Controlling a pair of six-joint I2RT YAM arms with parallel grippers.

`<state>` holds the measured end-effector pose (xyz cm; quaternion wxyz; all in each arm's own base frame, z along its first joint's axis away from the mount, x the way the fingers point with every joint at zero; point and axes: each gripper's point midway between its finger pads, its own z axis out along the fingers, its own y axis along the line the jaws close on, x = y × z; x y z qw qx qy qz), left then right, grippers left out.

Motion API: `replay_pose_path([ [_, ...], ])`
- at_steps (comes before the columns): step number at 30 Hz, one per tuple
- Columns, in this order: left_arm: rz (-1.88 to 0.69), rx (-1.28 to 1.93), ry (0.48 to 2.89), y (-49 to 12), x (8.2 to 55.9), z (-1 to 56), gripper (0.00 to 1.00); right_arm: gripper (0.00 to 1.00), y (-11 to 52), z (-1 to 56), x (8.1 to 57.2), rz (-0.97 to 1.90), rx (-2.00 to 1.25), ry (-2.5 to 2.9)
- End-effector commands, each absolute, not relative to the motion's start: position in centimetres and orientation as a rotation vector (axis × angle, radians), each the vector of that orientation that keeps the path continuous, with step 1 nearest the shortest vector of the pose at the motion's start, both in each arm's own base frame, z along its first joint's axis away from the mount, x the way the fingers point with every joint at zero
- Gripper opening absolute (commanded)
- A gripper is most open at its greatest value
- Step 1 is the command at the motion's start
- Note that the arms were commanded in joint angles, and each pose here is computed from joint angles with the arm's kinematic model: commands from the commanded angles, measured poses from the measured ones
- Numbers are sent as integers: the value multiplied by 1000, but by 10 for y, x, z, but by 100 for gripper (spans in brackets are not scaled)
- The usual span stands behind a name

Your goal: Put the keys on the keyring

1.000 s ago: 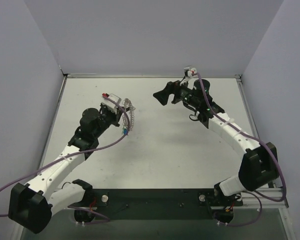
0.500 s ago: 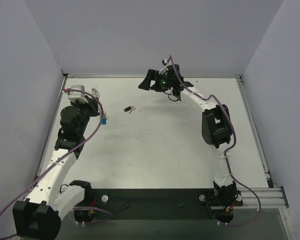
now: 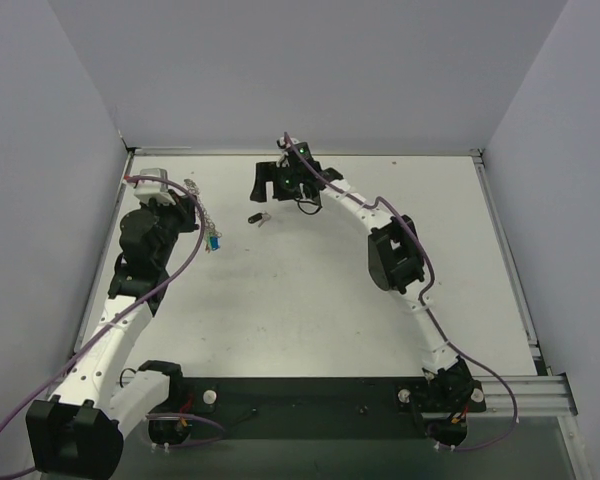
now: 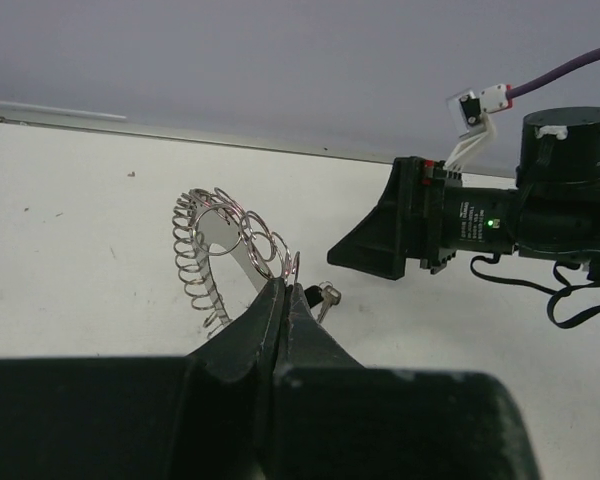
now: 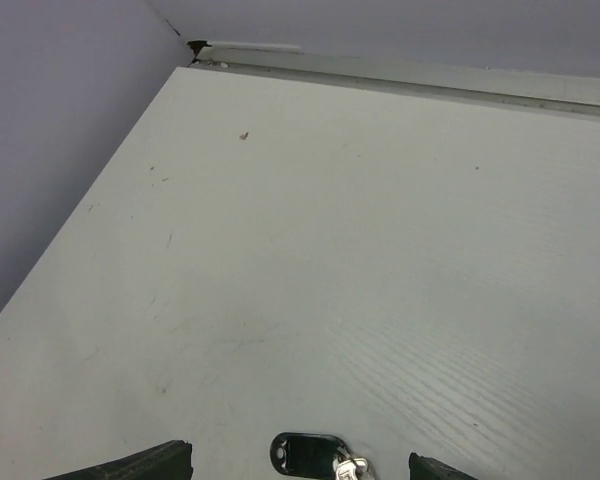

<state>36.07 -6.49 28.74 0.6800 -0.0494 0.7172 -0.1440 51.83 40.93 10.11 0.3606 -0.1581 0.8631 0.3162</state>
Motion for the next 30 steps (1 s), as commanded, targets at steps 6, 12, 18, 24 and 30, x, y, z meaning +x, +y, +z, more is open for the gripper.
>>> replay_pose_path([
  [6,-384,-77,1482,-71,362,332,0,74,409,63,526,802,-333,2289],
  [12,-393,-69,1477,-73,360,332,0,56,415,57,528,846,-319,2272],
  [18,-399,-67,1475,-73,360,333,0,54,420,55,520,902,-343,2280],
  [24,-405,-66,1474,-74,359,333,0,54,427,48,506,953,-360,2311],
  [30,-410,-65,1472,-74,356,333,0,52,431,48,502,983,-352,2316],
])
